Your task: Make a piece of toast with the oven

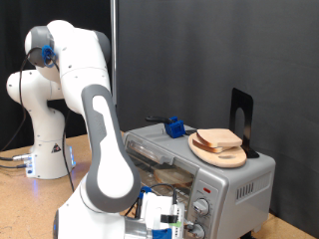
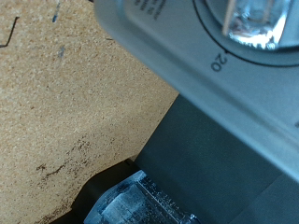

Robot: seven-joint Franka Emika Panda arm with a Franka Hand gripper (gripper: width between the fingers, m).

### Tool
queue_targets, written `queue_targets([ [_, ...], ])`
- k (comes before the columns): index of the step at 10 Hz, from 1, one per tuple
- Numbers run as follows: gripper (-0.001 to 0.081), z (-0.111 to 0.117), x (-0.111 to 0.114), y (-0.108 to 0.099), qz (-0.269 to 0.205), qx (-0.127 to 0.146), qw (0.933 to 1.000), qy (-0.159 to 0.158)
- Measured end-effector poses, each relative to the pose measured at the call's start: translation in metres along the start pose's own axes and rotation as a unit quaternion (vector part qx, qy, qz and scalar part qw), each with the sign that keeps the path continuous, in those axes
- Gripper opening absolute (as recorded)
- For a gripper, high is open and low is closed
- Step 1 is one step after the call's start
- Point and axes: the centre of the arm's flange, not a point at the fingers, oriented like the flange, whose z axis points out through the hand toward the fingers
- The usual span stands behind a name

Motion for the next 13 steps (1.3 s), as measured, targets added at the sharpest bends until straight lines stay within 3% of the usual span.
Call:
queue_targets([
  [5,0.0795,-0.0001,0.0,0.0008,0.02,-0.005,0.9998,-0.003],
  [13,0.0795,0.0008,-0.0074,0.0077,0.014,-0.014,0.9996,-0.021],
])
